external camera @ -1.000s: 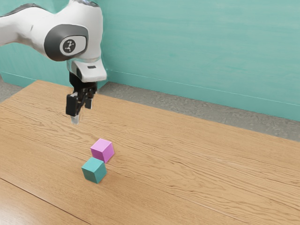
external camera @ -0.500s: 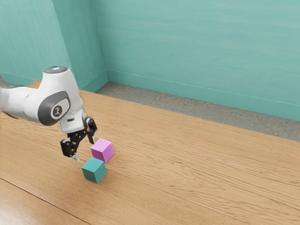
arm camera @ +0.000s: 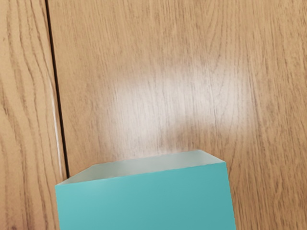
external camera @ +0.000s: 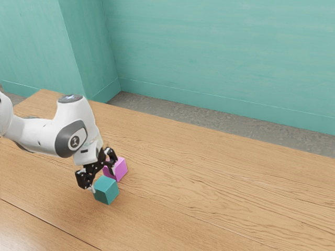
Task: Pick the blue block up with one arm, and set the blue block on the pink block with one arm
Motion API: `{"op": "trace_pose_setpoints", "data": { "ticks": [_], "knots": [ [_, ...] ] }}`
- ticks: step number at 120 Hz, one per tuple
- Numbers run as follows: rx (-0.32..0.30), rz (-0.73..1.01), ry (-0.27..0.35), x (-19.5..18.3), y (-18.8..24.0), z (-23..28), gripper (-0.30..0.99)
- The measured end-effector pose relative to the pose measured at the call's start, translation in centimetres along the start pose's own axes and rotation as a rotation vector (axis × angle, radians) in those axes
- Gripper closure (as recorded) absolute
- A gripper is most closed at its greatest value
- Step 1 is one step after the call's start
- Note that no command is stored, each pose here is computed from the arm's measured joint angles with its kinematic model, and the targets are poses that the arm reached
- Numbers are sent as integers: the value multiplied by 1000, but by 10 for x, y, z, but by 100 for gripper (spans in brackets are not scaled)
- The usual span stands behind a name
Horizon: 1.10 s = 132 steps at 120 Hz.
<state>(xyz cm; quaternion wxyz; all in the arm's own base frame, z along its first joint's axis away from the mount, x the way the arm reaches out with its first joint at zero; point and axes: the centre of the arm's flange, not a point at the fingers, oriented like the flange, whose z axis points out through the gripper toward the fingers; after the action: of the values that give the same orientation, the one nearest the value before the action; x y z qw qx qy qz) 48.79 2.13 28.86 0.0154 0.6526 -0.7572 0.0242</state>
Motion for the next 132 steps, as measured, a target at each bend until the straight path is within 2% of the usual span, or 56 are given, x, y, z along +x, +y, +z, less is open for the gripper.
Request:
{"op": "trace_pose_setpoints", "data": {
  "ticks": [46, 52, 62, 73, 83, 102, 121, 127, 132],
  "knots": [
    [-31, 3, 47, -12, 2, 33, 0],
    [-26, 7, 46, -13, 1, 34, 4],
    [-16, 19, 43, -12, 0, 33, 21],
    [18, 45, 32, -8, -6, 19, 34],
    [69, 74, 14, 1, -10, -7, 38],
    [117, 124, 4, 18, -19, -42, 39],
    [141, 160, 28, 29, -59, -70, 37],
    [134, 150, 39, 21, -70, -78, 37],
    [120, 115, 48, 0, -73, -81, 37]
  ]
}}
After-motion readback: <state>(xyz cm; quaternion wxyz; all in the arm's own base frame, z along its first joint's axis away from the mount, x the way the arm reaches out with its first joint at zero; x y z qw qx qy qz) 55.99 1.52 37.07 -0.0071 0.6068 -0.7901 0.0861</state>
